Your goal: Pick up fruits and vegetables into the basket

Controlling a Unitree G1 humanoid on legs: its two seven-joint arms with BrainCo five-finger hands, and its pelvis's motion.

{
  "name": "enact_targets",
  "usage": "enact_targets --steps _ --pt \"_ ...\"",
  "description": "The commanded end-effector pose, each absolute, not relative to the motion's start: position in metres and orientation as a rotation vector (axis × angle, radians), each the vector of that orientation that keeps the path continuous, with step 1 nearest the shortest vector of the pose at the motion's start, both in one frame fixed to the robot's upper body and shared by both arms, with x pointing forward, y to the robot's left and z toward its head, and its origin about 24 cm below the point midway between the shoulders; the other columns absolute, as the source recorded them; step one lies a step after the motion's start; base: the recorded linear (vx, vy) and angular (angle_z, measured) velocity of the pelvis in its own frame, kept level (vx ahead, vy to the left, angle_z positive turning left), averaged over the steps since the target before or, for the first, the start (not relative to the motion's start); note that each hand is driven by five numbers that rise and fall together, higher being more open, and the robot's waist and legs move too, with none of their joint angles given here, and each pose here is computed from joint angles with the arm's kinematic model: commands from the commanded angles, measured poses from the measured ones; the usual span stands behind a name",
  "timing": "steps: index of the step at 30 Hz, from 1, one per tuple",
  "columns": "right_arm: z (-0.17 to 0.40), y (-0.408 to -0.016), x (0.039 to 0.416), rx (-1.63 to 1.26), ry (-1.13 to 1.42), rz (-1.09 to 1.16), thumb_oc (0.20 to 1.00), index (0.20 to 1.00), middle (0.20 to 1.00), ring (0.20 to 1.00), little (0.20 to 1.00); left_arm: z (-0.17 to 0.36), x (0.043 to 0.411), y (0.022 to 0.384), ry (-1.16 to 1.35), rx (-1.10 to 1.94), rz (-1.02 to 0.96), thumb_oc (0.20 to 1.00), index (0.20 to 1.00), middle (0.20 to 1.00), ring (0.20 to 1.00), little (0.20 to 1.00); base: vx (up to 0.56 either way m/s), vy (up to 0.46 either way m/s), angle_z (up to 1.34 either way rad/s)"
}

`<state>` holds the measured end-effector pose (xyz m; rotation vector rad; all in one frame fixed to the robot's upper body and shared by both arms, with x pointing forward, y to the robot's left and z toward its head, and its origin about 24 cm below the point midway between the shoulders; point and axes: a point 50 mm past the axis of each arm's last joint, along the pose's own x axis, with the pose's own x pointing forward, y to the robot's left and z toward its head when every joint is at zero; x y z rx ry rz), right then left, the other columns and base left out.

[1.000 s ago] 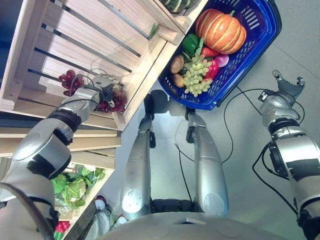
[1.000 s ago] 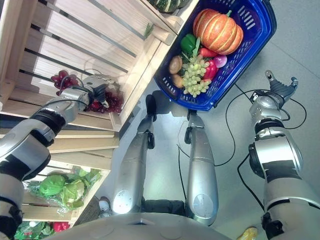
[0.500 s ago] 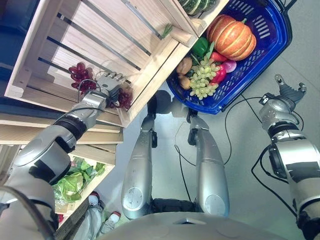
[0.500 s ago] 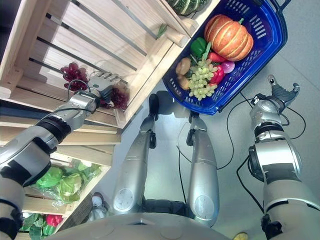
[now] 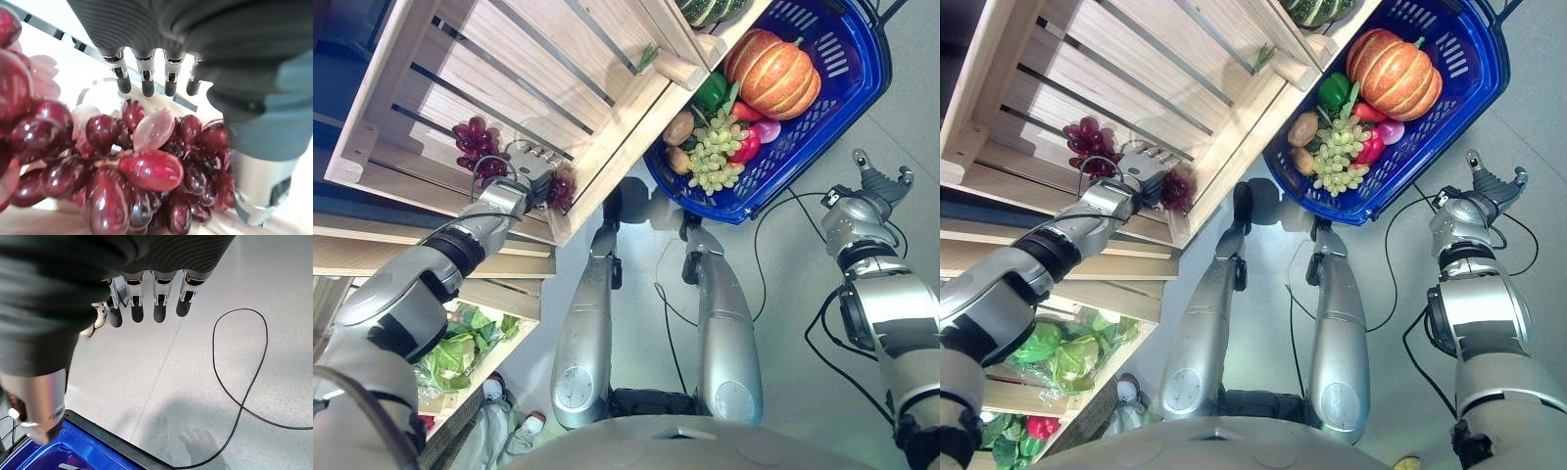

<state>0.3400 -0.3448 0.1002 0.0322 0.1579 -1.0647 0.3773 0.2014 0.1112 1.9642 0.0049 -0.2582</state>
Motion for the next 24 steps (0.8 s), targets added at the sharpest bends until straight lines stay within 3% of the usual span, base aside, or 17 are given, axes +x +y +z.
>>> enact_targets --steps 1,6,15,24 --pt "0.081 -0.36 0.32 0.082 0.177 -1.145 1.0 1.0 1.0 1.0 1.0 0.11 0.37 0.213 0.028 1.938 -0.236 1.0 1.0 1.0 1.0 1.0 0.0 0.0 0.0" --pt "0.082 -0.362 0.319 0.084 0.182 -1.142 1.0 1.0 1.0 1.0 1.0 0.113 0.37 0.215 0.015 1.983 -0.221 1.0 1.0 1.0 1.0 1.0 0.0 0.0 0.0" --pt "0.08 -0.361 0.319 0.063 0.192 -1.134 1.0 1.0 1.0 1.0 1.0 0.089 0.367 0.247 0.297 2.011 -0.25 1.0 1.0 1.0 1.0 1.0 0.0 0.014 -0.01" --pt "0.086 -0.363 0.321 0.046 0.177 -1.122 1.0 1.0 1.0 1.0 1.0 0.066 0.359 0.257 0.404 1.938 -0.312 1.0 1.0 1.0 1.0 1.0 0.0 0.027 -0.03"
